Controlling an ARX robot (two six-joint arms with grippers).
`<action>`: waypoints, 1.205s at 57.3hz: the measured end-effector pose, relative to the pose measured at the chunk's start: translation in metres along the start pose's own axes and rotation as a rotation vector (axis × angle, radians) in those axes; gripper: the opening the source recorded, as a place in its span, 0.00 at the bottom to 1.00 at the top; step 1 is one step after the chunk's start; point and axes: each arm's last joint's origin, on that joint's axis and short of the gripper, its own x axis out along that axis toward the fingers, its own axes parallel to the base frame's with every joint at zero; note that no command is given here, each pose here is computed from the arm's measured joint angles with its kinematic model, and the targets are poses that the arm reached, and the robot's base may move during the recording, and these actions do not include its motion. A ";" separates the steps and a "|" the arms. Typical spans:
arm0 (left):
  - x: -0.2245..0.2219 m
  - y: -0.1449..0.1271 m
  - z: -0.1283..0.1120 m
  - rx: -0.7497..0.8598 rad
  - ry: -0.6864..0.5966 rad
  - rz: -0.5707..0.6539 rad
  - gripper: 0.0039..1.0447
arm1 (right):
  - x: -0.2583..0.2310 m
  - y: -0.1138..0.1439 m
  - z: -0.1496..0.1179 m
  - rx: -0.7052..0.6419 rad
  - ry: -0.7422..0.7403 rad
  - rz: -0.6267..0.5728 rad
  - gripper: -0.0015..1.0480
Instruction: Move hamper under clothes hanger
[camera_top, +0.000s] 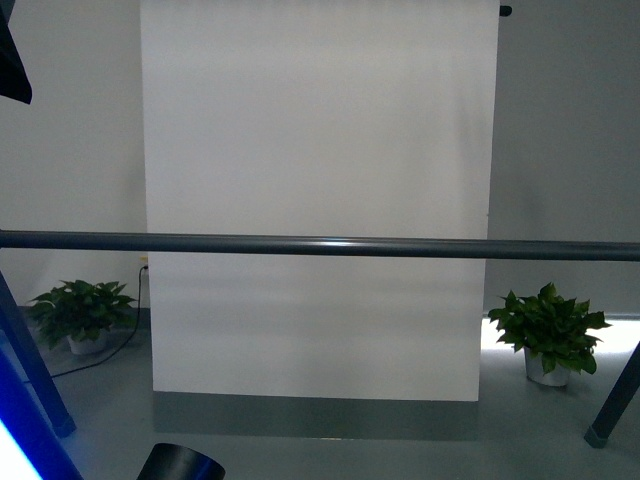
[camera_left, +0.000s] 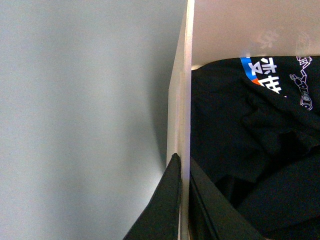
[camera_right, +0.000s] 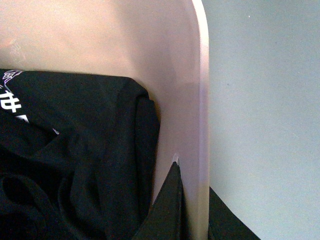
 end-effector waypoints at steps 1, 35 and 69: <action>0.000 0.000 0.000 0.000 0.000 0.000 0.04 | 0.000 0.000 0.000 0.000 0.000 -0.001 0.03; 0.000 -0.005 0.000 0.008 0.000 -0.009 0.04 | 0.000 -0.005 0.000 0.008 0.001 -0.016 0.03; 0.000 -0.003 0.000 0.006 0.000 -0.005 0.04 | 0.000 -0.001 0.000 0.002 0.000 -0.011 0.03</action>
